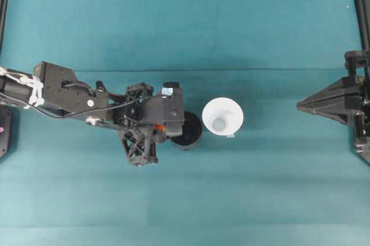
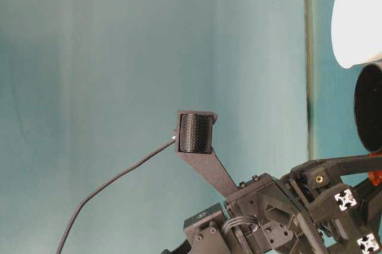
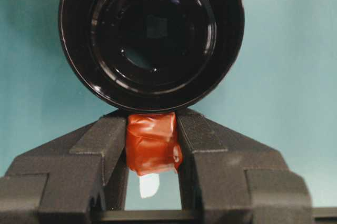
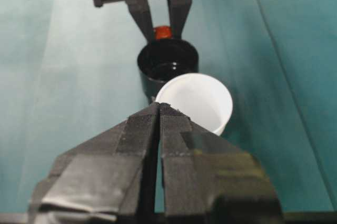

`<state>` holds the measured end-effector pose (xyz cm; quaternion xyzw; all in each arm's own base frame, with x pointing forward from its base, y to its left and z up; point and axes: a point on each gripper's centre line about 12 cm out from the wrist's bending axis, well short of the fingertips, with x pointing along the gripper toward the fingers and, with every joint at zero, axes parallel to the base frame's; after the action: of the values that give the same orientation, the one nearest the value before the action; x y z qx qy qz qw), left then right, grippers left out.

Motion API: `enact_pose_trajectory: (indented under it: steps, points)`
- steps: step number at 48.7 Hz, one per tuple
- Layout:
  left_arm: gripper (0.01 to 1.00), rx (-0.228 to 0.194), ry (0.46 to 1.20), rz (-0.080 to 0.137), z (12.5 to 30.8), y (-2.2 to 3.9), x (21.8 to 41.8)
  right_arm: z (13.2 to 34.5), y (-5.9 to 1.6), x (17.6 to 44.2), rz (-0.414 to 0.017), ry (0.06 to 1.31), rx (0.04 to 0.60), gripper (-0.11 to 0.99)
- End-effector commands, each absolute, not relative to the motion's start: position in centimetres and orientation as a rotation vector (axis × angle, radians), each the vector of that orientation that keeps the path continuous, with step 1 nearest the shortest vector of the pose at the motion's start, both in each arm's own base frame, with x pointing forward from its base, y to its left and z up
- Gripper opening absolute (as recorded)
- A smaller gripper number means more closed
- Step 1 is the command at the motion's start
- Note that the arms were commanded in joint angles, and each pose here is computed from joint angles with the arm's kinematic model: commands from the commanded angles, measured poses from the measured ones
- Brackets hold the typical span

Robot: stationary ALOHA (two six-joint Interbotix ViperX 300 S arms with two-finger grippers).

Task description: Put the paper cup into the moved red handle cup holder.

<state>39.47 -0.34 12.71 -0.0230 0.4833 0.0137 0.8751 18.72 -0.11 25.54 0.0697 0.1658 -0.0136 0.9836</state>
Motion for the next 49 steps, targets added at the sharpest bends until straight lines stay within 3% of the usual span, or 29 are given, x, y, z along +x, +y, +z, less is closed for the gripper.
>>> enact_pose_trajectory:
  steps: [1,10,18,21,37,42,49]
  points:
    - [0.276,-0.046,0.995,0.029,13.1,-0.32,39.6,25.9,-0.11,18.9,-0.028,0.324,0.149,-0.09]
    - [0.32,-0.047,0.994,0.03,13.1,-0.26,39.7,25.9,-0.14,18.9,-0.03,0.324,0.15,-0.09]
    - [0.789,-0.045,0.981,0.028,13.2,-0.27,39.8,25.8,-0.11,18.9,-0.028,0.326,0.149,-0.09]
    - [0.882,-0.045,0.977,0.027,13.2,-0.27,39.8,25.8,-0.14,18.9,-0.03,0.326,0.15,-0.09]
    - [0.884,-0.039,0.989,0.025,13.5,-0.32,39.5,25.8,-0.14,18.9,-0.03,0.326,0.15,-0.09]
    - [0.884,-0.032,0.985,0.018,14.8,-0.54,39.1,25.8,-0.11,18.9,-0.028,0.326,0.151,-0.09]
    - [0.884,0.013,0.971,-0.013,17.5,-1.03,38.0,25.8,-0.11,18.9,-0.028,0.326,0.149,-0.09]
